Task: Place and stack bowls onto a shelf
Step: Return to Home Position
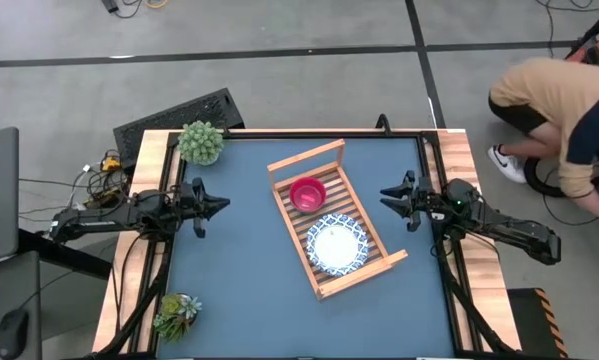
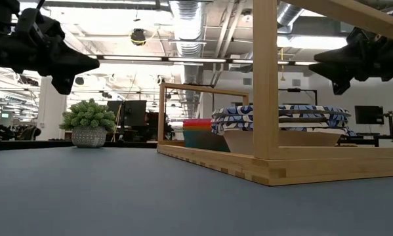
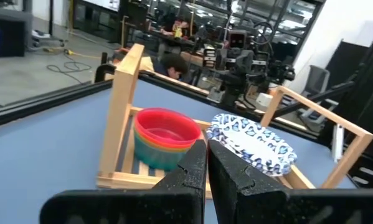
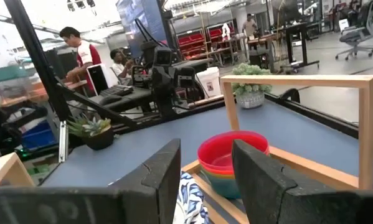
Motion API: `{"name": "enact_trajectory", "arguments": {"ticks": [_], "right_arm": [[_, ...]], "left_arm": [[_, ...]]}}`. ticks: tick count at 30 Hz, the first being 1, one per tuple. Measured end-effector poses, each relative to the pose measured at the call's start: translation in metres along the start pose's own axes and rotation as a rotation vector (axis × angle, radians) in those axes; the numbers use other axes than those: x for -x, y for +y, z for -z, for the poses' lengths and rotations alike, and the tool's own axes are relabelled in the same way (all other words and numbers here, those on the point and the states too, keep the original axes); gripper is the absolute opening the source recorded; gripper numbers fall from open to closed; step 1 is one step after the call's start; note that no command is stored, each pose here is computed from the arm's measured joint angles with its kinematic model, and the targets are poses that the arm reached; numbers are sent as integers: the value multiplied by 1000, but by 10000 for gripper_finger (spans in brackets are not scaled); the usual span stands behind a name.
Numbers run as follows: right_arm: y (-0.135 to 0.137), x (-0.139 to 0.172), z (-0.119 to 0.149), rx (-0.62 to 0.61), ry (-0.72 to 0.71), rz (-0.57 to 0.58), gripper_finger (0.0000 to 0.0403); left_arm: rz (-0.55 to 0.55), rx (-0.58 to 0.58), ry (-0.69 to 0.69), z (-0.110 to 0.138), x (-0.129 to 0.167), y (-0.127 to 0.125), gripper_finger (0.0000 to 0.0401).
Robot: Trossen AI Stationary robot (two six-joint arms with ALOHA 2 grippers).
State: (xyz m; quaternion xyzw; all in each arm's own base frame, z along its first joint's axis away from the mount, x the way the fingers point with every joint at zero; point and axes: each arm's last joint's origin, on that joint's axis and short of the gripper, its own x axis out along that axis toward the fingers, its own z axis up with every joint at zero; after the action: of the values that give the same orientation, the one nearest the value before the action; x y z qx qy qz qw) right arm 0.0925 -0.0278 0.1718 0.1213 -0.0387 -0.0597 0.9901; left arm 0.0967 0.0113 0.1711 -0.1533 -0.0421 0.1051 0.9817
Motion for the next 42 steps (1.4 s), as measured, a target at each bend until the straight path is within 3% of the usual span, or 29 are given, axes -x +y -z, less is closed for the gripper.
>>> {"name": "enact_trajectory", "arguments": {"ticks": [42], "right_arm": [[0,0,2,3,16,2,171]], "left_arm": [[-14,36,-6,0,0,1,0]]}}
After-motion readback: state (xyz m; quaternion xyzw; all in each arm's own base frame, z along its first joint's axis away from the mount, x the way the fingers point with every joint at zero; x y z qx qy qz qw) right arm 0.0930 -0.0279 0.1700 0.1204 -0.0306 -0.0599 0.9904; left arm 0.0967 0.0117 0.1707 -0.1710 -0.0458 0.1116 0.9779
